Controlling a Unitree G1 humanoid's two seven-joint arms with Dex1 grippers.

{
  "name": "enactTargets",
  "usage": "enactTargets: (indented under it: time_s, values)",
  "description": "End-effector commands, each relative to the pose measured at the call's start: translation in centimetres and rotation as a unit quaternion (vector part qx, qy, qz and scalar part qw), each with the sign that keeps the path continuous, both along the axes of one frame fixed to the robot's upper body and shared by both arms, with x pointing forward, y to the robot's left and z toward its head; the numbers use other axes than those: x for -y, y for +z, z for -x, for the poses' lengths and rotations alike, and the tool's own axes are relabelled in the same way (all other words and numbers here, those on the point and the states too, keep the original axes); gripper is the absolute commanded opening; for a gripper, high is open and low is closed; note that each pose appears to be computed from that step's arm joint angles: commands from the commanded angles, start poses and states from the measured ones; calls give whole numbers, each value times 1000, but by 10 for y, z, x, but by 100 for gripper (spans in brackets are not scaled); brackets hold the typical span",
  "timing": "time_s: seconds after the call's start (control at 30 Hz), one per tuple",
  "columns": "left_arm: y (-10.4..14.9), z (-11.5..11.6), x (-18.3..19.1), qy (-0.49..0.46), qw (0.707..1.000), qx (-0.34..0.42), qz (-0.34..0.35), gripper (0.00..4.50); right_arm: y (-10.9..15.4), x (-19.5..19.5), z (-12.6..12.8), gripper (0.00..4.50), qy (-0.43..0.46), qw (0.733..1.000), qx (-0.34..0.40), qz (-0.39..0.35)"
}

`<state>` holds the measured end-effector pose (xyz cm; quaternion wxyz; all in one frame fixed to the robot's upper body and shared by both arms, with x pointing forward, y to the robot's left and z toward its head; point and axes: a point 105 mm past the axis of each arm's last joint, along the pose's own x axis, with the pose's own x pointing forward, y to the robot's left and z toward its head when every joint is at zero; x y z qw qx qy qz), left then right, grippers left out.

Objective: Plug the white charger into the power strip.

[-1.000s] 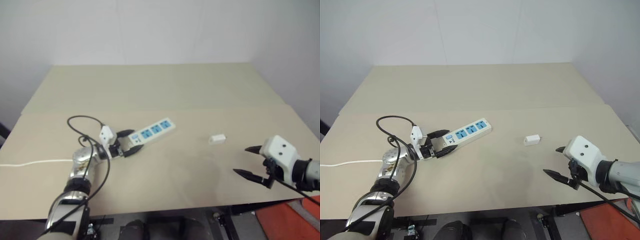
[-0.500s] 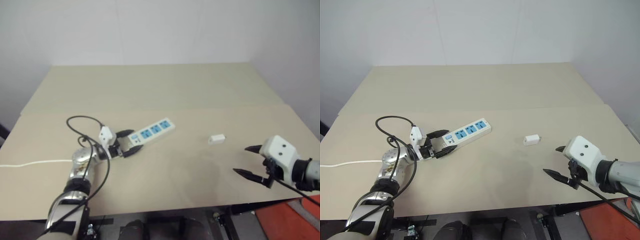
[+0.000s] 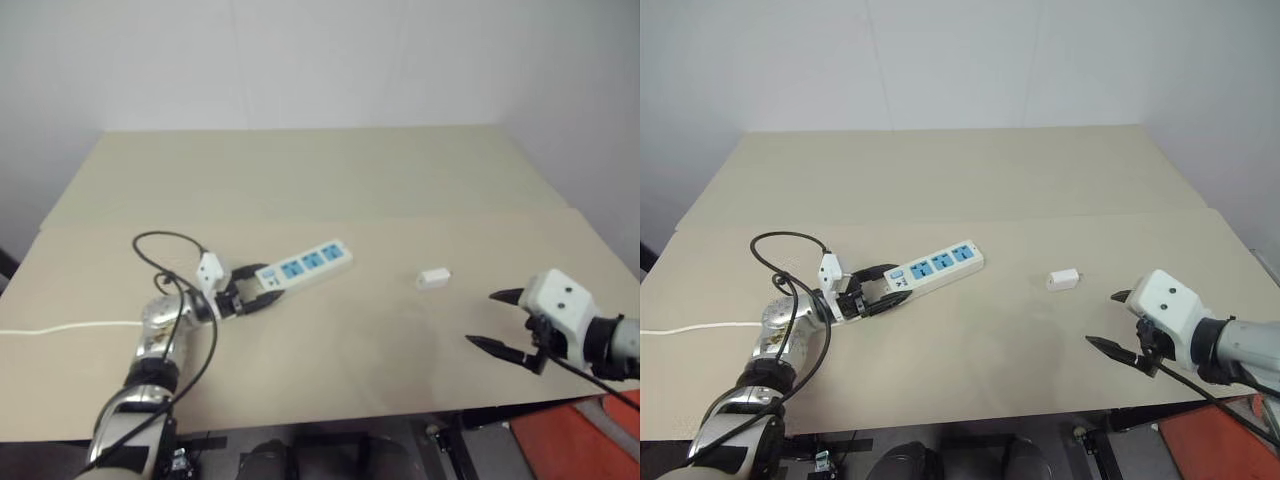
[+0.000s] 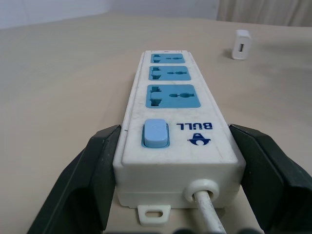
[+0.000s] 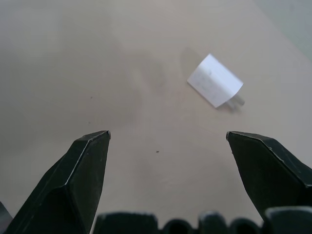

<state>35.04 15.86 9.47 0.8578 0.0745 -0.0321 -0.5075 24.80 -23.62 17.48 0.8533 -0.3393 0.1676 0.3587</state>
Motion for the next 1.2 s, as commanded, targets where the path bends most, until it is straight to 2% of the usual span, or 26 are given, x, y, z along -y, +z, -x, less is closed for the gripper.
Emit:
enactTargets:
  time_s: [0.03,0.27,0.4,0.6,0.87,1.2]
  values:
    - [2,10,12,-46,998,-5,-33,323,16,-4,-3,450,26,999,-13,27]
    - [9,20,38,-86,995,1,-42,323,41,-6,-31,450,93,979,-78,161]
    - [5,25,54,-105,994,10,-37,323,45,-23,-64,450,166,945,-94,264]
    - [-6,34,58,-122,991,3,-49,323,32,-45,-104,450,233,901,-116,347]
    - [-8,39,51,-110,993,5,-50,323,22,-55,-129,450,271,871,-126,389]
    - [-8,41,47,-100,994,5,-52,323,4,-64,-131,450,293,870,-147,369]
